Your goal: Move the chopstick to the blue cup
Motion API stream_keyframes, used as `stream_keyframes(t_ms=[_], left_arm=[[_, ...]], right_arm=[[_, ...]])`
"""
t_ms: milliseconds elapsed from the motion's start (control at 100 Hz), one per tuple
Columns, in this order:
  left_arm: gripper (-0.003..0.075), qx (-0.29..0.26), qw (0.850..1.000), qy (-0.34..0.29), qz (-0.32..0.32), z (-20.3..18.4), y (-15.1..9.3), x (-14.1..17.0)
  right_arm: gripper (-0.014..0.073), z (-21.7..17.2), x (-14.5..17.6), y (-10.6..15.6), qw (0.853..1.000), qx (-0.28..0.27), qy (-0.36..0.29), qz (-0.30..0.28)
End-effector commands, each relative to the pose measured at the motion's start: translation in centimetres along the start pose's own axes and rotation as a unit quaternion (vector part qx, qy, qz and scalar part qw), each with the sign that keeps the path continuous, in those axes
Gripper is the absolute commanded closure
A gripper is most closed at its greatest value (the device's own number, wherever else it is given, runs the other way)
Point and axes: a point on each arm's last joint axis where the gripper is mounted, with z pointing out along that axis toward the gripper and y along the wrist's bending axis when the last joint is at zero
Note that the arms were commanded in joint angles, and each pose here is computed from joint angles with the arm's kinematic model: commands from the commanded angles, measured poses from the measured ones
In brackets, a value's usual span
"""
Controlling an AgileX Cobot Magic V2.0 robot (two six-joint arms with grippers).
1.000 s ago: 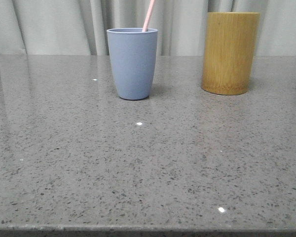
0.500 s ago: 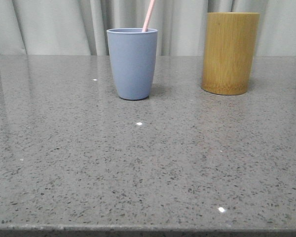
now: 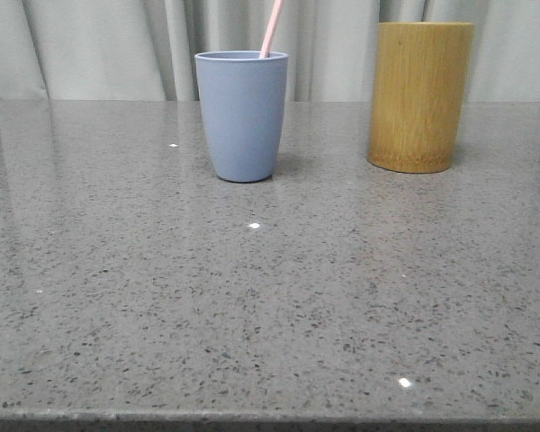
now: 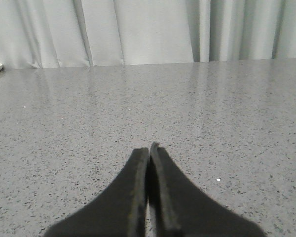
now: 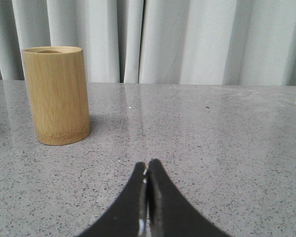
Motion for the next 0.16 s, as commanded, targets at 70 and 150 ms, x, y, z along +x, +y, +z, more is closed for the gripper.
stream_keyframes(t_ms=[70, 150], left_arm=[[0.0739, 0.003, 0.998, -0.056, -0.006, -0.28, -0.04, -0.71], [0.0739, 0.003, 0.998, -0.056, -0.006, -0.28, -0.04, -0.71]], right_arm=[[0.0661, -0.21, -0.87, 0.0, 0.999, 0.001, -0.053, -0.007], [0.0661, -0.21, -0.87, 0.0, 0.999, 0.001, -0.053, -0.007]])
